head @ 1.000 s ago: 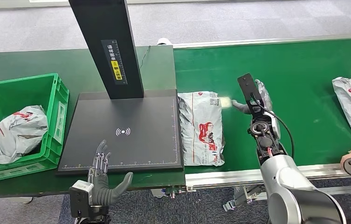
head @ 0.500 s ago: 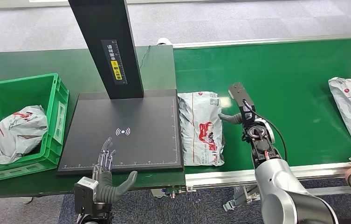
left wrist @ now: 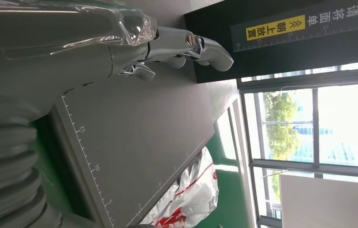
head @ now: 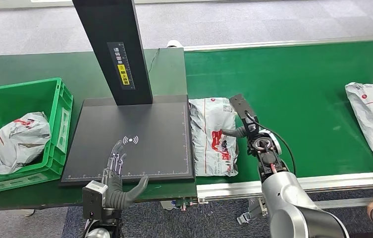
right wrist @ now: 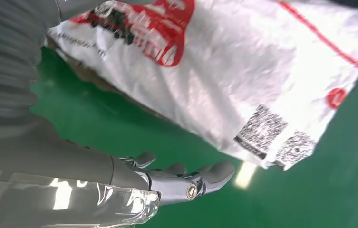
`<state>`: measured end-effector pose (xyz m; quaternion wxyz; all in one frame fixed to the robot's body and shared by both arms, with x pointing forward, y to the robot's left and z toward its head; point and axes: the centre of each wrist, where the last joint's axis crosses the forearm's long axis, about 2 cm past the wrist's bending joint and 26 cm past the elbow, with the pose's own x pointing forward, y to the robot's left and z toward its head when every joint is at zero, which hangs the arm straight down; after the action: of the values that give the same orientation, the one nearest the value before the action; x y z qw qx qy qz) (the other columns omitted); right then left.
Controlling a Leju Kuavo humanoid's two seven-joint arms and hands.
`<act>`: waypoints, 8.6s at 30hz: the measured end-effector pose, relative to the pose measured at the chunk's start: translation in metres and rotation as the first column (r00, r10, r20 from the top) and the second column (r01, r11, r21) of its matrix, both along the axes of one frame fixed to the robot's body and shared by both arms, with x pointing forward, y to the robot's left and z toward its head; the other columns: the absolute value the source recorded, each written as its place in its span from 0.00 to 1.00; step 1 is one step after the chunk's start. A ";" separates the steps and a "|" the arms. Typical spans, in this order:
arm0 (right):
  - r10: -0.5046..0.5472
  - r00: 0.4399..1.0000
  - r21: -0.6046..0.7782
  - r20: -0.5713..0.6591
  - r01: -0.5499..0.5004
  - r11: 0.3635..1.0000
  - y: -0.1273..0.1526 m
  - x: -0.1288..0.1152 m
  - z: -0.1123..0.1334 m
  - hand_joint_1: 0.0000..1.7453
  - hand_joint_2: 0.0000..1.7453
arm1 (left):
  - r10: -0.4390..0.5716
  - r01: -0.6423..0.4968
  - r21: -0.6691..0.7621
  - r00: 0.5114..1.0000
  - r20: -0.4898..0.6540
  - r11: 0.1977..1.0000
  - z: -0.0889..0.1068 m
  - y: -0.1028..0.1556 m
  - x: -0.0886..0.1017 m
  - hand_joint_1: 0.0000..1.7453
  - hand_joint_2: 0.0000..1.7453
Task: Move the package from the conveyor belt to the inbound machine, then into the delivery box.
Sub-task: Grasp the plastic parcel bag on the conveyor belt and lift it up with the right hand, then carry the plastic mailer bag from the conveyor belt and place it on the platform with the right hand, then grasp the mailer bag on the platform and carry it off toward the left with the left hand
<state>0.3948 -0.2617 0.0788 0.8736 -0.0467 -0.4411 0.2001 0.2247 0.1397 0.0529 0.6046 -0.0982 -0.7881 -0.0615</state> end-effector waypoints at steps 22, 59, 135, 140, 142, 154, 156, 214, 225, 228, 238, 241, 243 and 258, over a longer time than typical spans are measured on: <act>-0.082 0.974 0.014 -0.209 0.087 0.996 0.039 -0.046 -0.044 0.00 1.00 | -0.014 0.014 0.007 1.000 -0.017 1.000 0.001 -0.004 0.000 0.00 1.00; -0.098 0.968 -0.017 -0.230 0.097 0.995 0.046 -0.072 -0.065 1.00 1.00 | -0.043 0.043 0.019 0.999 -0.026 0.999 0.007 -0.011 0.004 0.00 1.00; -0.161 0.983 0.601 0.093 0.073 0.796 0.189 -0.112 -0.042 1.00 1.00 | 0.221 -0.222 0.142 0.975 0.029 0.965 0.004 0.008 -0.006 0.00 1.00; -0.172 0.979 0.606 0.113 0.070 0.792 0.195 -0.116 -0.042 1.00 1.00 | 0.373 -0.385 0.252 0.923 0.096 0.888 0.007 0.014 -0.004 0.00 1.00; -0.175 0.977 0.605 0.125 0.065 0.793 0.196 -0.117 -0.042 1.00 1.00 | 0.458 -0.483 0.300 0.876 0.154 0.823 0.010 0.019 -0.004 0.00 1.00; -0.152 0.976 0.601 0.154 0.029 0.798 0.202 -0.119 -0.040 0.31 1.00 | 0.623 -0.717 0.405 0.695 0.358 0.567 0.027 0.064 0.000 0.00 1.00; -0.147 0.977 0.600 0.156 0.024 0.799 0.203 -0.120 -0.040 0.00 1.00 | 0.643 -0.739 0.406 0.670 0.370 0.537 0.030 0.073 -0.001 0.00 1.00; -0.603 0.681 0.906 0.416 -0.364 0.214 0.150 -0.114 0.045 0.00 1.00 | 0.022 -0.124 0.899 0.992 0.127 0.419 0.062 -0.027 0.145 0.00 1.00; -0.613 0.670 0.905 0.419 -0.365 0.220 0.145 -0.116 0.047 0.00 1.00 | 0.055 0.049 0.973 0.996 -0.063 0.227 0.051 -0.013 0.151 0.02 1.00; -0.609 0.671 0.904 0.422 -0.363 0.226 0.145 -0.116 0.047 0.00 1.00 | 0.064 0.063 0.977 0.995 -0.077 0.202 0.048 -0.009 0.151 0.22 1.00; -0.571 0.666 0.875 0.481 -0.318 0.365 0.145 -0.116 0.045 0.00 1.00 | 0.077 0.067 0.984 0.994 -0.080 0.163 0.042 0.000 0.151 0.97 1.00; -0.541 0.660 0.842 0.522 -0.298 0.449 0.145 -0.115 0.046 0.00 1.00 | 0.082 0.024 0.985 0.996 -0.039 0.172 0.042 0.002 0.151 1.00 1.00; -0.524 0.654 0.821 0.545 -0.290 0.491 0.145 -0.114 0.046 0.00 1.00 | 0.085 -0.009 0.983 0.996 -0.006 0.182 0.041 0.004 0.151 1.00 1.00; -0.430 0.605 0.669 0.670 -0.242 0.702 0.133 -0.106 0.046 0.00 1.00 | 0.111 -0.195 0.934 0.979 0.169 0.300 0.033 0.010 0.141 1.00 1.00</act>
<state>0.2888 -0.1289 0.1251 0.5432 0.1816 -0.8161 -0.0773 0.3658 0.1501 0.0861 0.5218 0.3508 -0.6299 -0.4559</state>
